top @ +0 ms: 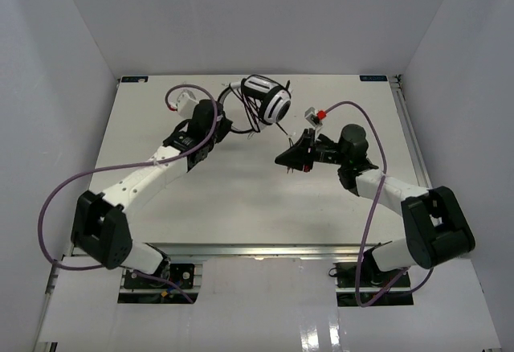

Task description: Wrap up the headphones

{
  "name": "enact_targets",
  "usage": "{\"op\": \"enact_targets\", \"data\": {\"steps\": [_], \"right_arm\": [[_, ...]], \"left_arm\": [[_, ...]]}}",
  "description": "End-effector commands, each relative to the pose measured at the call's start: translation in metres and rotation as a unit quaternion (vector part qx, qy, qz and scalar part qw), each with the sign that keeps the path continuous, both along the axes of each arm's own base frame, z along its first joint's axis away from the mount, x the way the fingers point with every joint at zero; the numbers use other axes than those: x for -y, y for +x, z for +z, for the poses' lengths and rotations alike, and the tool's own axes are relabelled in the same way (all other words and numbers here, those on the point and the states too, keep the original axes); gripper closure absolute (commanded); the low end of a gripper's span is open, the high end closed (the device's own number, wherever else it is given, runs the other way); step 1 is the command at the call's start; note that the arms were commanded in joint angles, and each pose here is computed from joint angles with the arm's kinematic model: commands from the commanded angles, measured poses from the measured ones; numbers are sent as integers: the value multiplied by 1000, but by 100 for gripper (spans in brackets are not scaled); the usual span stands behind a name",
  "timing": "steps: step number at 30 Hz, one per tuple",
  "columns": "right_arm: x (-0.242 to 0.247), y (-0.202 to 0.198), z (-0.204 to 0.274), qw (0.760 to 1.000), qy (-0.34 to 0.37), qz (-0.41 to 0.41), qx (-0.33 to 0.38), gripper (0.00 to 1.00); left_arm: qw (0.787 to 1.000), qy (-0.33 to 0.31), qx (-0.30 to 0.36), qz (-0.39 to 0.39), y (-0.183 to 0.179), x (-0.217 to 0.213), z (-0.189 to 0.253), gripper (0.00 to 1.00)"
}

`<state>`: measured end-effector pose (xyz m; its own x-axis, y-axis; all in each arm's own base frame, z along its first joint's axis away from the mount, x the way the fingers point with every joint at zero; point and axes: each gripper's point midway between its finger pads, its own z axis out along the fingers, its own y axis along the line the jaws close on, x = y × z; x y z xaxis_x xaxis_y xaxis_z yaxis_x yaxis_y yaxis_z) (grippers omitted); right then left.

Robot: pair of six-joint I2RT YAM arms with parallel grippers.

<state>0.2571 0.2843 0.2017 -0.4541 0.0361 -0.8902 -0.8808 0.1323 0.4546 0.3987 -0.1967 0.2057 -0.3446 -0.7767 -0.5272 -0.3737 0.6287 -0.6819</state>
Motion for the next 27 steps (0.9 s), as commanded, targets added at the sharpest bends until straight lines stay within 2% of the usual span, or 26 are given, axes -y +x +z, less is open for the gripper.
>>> {"op": "enact_targets", "data": {"steps": [1, 6, 9, 13, 14, 17, 18, 20, 22, 23, 25, 26, 27], "right_arm": [[-6, 24, -62, 995, -98, 5, -12, 92], [-20, 32, -114, 982, -175, 49, -51, 92], [-26, 29, -135, 973, -212, 71, -61, 92], [-25, 25, -149, 965, -241, 78, -70, 92], [-23, 24, -150, 963, -246, 78, -71, 91], [-18, 22, -146, 962, -255, 76, -54, 75], [-15, 20, -145, 961, -260, 77, -54, 72], [-9, 18, -136, 961, -265, 78, -35, 57], [0, 20, -128, 960, -272, 69, -26, 47], [6, 21, -123, 959, -275, 64, -20, 41], [22, 24, -106, 959, -278, 47, -2, 23], [29, 25, -102, 958, -283, 37, 3, 12], [37, 25, -89, 958, -285, 23, 15, 3]], "left_arm": [[994, -15, -84, 66, 2, -9, -34, 100], [984, 52, -167, 41, 6, -9, -85, 100], [965, 104, -238, 22, 2, -10, -110, 100], [953, 139, -267, -21, 6, -3, -124, 100], [952, 145, -269, -32, 6, -2, -128, 100], [949, 149, -272, -53, 0, -2, -135, 97], [950, 150, -269, -62, -2, -2, -136, 94], [950, 142, -264, -83, -6, 2, -136, 71], [951, 141, -254, -108, -9, 5, -132, 49], [953, 135, -245, -119, -8, 7, -125, 43], [954, 128, -230, -144, -8, 13, -112, 30], [953, 133, -221, -159, -8, 14, -103, 17], [953, 132, -212, -170, -8, 16, -96, 16]]}}
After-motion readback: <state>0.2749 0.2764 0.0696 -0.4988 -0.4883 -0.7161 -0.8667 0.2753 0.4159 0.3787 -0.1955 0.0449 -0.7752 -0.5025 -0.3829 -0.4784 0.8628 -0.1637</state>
